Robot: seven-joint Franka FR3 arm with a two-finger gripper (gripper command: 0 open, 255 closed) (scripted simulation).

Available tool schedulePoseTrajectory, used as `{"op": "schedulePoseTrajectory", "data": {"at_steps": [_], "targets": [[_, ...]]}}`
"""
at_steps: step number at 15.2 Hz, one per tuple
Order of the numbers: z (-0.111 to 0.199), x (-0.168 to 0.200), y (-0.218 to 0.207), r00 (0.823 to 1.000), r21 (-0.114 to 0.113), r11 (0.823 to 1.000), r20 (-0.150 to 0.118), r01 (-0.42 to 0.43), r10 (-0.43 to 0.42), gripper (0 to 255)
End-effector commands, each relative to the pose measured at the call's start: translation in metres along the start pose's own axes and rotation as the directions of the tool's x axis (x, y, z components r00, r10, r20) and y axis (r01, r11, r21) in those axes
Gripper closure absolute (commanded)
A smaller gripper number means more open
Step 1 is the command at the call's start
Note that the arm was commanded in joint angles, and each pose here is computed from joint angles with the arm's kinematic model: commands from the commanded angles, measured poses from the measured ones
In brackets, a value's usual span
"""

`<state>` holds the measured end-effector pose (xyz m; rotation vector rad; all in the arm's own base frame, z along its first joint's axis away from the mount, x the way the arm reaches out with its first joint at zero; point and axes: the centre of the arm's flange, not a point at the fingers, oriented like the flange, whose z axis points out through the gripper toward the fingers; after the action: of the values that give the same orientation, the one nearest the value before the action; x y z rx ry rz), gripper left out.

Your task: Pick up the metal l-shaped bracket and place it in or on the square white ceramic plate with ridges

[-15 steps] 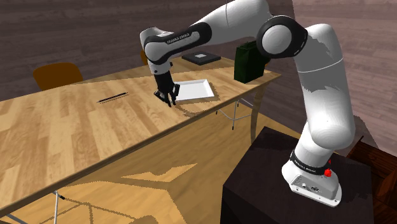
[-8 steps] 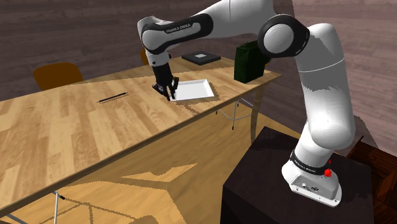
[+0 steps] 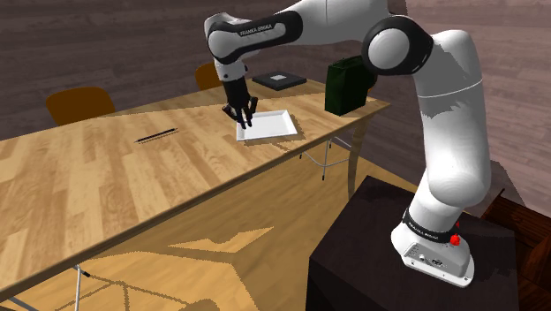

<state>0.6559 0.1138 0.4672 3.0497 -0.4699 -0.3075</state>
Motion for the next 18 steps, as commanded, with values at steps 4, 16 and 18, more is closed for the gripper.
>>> {"op": "schedulePoseTrajectory", "data": {"at_steps": [4, 16, 18], "targets": [[-0.001, 0.020, 0.060, 1.000, 0.000, 1.000, 0.000, 0.001, -0.001, 255], [0.022, 0.056, 0.146, 1.000, 0.000, 1.000, 0.000, 0.001, -0.001, 255], [0.033, 0.058, 0.145, 1.000, 0.000, 1.000, 0.000, 0.001, -0.001, 255]]}}
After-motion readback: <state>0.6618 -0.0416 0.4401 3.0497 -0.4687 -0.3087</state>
